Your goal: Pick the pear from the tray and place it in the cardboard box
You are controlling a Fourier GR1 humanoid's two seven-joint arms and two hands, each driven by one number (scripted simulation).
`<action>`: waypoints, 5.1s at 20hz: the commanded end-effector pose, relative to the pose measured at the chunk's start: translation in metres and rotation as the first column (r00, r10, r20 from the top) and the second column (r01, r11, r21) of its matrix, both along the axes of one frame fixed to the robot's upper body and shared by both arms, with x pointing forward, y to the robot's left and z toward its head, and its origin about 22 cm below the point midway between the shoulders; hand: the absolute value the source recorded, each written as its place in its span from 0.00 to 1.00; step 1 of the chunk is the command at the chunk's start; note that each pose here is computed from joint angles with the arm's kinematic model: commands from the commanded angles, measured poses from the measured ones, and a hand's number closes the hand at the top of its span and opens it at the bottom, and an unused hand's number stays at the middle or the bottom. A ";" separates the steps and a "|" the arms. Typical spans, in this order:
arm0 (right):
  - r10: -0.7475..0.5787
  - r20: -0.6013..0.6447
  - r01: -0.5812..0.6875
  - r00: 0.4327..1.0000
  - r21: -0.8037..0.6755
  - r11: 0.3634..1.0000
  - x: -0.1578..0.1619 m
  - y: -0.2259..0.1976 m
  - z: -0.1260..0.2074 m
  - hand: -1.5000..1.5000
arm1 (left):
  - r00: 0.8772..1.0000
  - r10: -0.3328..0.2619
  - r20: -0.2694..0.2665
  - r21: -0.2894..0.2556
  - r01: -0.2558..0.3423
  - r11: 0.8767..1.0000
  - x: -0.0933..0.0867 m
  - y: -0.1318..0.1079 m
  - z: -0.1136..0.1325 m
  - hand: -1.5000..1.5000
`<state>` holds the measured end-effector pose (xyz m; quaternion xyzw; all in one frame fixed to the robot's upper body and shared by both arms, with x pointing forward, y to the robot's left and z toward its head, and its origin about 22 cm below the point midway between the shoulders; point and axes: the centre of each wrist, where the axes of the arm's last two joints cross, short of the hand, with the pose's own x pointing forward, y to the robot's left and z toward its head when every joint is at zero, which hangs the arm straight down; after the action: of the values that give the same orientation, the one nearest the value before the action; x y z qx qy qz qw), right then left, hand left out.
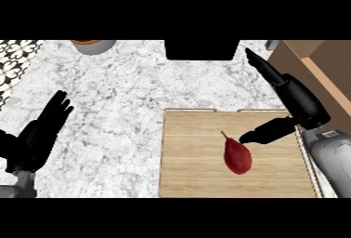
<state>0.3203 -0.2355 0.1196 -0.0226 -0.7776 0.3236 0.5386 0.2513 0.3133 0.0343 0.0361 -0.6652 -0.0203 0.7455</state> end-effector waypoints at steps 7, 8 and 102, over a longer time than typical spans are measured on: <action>0.234 0.001 -0.208 0.972 -0.450 0.868 -0.022 -0.005 0.056 0.00 | 0.999 0.045 -0.017 -0.080 -0.046 0.996 -0.009 -0.001 0.007 0.50; 0.225 -0.009 -0.195 0.974 -0.539 0.819 -0.022 0.003 0.056 0.00 | 0.998 0.064 -0.005 -0.069 -0.064 0.996 0.003 0.015 0.019 0.50; -0.008 -0.307 -0.305 0.952 -0.948 0.092 -0.016 0.102 -0.064 1.00 | 0.999 0.042 -0.025 -0.088 -0.044 0.995 0.008 0.014 0.033 0.50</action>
<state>0.3050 -0.1263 0.0547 -0.2700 -0.2659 0.8082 0.4508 0.2503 0.3192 0.0552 0.0234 -0.6595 0.0216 0.7511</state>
